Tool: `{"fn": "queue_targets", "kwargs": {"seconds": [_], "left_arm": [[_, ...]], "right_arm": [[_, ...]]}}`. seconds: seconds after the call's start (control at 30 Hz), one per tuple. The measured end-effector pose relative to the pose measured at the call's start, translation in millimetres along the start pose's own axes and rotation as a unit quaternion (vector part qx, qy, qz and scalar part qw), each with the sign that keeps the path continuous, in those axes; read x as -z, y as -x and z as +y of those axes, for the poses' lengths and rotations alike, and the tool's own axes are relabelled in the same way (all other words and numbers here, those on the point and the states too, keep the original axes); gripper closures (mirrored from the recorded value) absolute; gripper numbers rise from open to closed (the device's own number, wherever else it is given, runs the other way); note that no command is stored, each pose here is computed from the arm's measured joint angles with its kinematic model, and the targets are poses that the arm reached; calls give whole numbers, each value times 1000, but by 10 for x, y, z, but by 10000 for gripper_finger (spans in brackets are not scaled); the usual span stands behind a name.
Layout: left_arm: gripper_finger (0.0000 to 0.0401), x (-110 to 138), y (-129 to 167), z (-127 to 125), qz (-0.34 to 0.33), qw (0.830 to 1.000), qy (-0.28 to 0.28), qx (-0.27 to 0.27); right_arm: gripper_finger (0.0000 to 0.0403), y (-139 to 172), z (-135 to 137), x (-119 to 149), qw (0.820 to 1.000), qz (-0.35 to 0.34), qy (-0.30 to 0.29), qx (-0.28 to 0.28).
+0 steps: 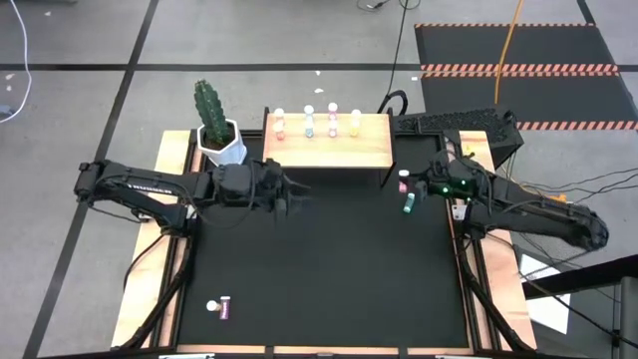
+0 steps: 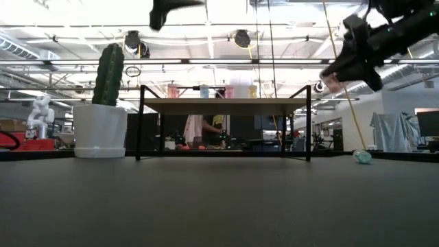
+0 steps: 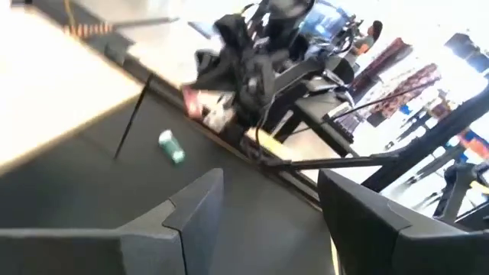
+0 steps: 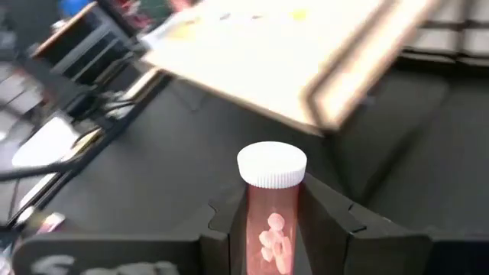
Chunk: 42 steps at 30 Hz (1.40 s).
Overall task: Pick and place medicine bottles onto shelf by color
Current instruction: Put the orange pill bottle aligned with the other orange pill bottles on the shelf
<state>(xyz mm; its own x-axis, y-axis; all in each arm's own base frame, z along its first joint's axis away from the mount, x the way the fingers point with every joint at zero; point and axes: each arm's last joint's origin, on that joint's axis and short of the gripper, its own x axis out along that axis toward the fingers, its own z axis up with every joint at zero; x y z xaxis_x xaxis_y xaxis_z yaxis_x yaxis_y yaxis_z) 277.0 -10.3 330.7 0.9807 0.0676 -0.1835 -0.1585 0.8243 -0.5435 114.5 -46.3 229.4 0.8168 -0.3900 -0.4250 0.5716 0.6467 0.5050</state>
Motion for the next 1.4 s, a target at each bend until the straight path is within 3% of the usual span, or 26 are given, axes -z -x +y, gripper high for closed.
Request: {"fn": "queue_targets", "kwargs": {"seconds": [0.23,0.5,0.63,0.73,1.0,1.4], "left_arm": [[187,-368,-14,-393,-23,995,-88,-30],[187,-646,-228,-515,-65,992,-83,-64],[187,-669,-457,-663,-54,980,-186,-52],[187,-680,-627,-780,-52,968,-241,-43],[187,-672,-868,-610,-9,975,-201,-96],[187,-646,-870,-538,16,953,-272,-130]], "right_arm": [[312,-22,498,-88,991,-36,101,-80],[312,-115,1104,-136,955,-112,263,-75],[312,-225,1357,-136,936,-146,309,-80],[312,-308,1527,-152,925,-164,332,-90],[312,-507,1771,-169,889,-222,398,-39],[312,-528,1821,-215,892,-246,377,-45]]}}
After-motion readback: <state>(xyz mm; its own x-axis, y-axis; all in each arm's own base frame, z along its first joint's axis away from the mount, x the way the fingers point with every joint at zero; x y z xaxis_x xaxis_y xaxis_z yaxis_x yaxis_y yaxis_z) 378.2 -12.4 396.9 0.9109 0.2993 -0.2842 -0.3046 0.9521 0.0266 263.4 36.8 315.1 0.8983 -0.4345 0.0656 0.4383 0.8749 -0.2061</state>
